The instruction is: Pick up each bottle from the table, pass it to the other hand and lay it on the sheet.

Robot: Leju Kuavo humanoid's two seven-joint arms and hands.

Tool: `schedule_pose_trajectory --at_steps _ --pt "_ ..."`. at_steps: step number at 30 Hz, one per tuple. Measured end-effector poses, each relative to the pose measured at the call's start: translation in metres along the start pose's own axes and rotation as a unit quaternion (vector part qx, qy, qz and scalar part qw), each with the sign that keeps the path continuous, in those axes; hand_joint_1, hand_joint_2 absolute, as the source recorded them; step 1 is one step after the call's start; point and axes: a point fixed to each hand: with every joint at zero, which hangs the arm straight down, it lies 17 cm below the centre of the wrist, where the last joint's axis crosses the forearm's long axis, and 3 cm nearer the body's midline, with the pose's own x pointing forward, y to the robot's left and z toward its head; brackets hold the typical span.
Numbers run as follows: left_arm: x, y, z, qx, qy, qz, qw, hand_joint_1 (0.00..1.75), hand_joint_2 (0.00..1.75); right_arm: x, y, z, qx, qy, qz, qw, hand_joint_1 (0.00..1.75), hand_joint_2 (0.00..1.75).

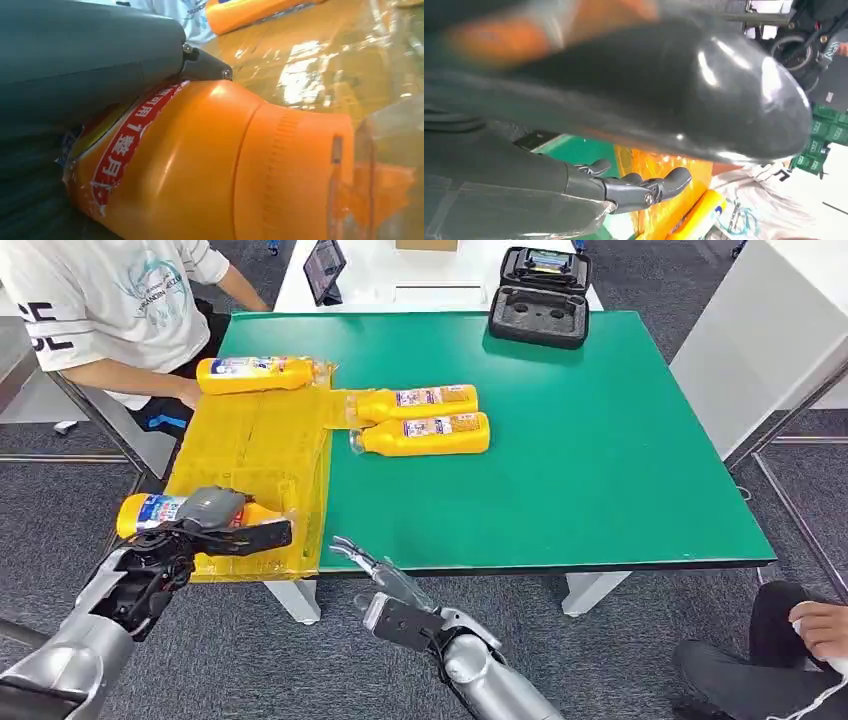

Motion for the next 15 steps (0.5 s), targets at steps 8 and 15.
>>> schedule_pose_trajectory --at_steps 8,15 --pt "-0.017 -0.008 -0.002 -0.037 0.015 0.01 0.999 1.68 1.75 -0.007 0.004 0.002 0.002 0.01 -0.007 1.0 0.0 0.0" --pt "-0.027 -0.013 -0.002 -0.059 0.025 0.023 0.998 1.48 1.75 -0.013 0.007 0.003 0.003 0.018 -0.01 1.0 0.0 0.0"
